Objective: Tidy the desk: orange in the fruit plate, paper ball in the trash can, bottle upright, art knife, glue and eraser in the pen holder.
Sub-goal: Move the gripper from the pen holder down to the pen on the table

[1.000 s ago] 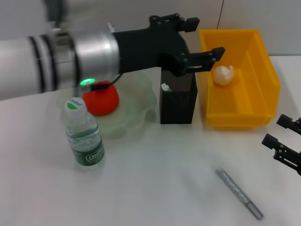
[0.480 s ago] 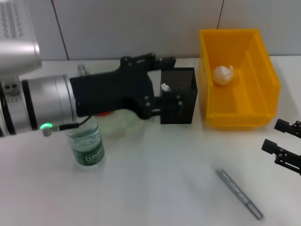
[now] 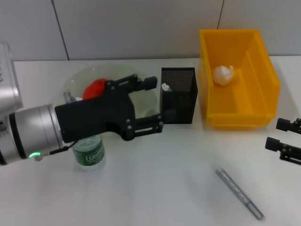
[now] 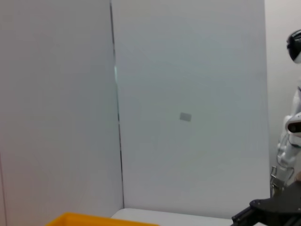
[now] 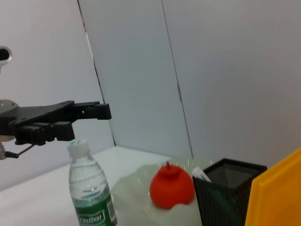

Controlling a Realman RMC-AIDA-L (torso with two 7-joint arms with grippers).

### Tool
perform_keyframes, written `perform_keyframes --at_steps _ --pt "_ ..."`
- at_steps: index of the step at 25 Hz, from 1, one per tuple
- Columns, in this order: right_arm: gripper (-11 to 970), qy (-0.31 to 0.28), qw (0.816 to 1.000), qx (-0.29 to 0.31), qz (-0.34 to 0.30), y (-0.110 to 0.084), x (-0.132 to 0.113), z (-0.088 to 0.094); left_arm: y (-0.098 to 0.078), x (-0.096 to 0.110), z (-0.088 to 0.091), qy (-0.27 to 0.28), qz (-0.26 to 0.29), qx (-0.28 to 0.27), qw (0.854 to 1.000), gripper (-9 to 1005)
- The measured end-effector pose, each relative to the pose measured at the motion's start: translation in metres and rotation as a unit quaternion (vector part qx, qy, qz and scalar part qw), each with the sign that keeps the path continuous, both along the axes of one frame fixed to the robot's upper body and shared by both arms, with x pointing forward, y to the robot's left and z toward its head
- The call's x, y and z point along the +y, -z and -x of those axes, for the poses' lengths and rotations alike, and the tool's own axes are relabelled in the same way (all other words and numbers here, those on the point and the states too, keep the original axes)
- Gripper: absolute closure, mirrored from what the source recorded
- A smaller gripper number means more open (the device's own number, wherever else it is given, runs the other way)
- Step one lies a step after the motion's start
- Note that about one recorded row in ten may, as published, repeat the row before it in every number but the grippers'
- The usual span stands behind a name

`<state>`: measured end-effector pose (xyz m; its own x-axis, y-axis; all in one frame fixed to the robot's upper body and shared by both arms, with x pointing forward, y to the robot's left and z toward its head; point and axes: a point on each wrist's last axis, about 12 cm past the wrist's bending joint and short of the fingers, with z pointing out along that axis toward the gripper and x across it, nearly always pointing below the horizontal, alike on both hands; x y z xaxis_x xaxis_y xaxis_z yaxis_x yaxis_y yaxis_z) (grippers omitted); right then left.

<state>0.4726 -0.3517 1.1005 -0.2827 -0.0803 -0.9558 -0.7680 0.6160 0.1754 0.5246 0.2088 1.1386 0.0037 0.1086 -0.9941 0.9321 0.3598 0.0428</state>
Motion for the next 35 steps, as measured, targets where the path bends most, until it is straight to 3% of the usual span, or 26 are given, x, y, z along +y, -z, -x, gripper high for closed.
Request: perform_keyframes --at_steps 10,15,19,23,28,35 --pt "263 0.014 0.995 0.073 0.072 -0.049 -0.005 -0.019 0.026 0.005 0.006 0.013 -0.037 0.032 0.999 212" --pt "263 0.007 0.984 0.116 0.132 -0.066 0.011 -0.032 0.033 0.006 0.008 0.017 -0.059 0.039 0.997 212" --pt "263 -0.010 0.968 0.148 0.202 -0.080 0.039 -0.048 0.035 0.006 0.007 0.016 -0.061 0.043 0.997 212" --pt "263 -0.021 0.958 0.164 0.236 -0.083 0.056 -0.057 0.035 0.006 0.007 0.016 -0.061 0.044 0.997 212" --pt "264 -0.025 0.931 0.194 0.308 -0.085 0.085 -0.071 0.035 0.004 0.007 0.019 -0.060 0.047 0.997 212" --pt "264 -0.031 0.906 0.221 0.360 -0.082 0.118 -0.078 0.034 0.004 0.006 0.020 -0.060 0.046 0.997 212"
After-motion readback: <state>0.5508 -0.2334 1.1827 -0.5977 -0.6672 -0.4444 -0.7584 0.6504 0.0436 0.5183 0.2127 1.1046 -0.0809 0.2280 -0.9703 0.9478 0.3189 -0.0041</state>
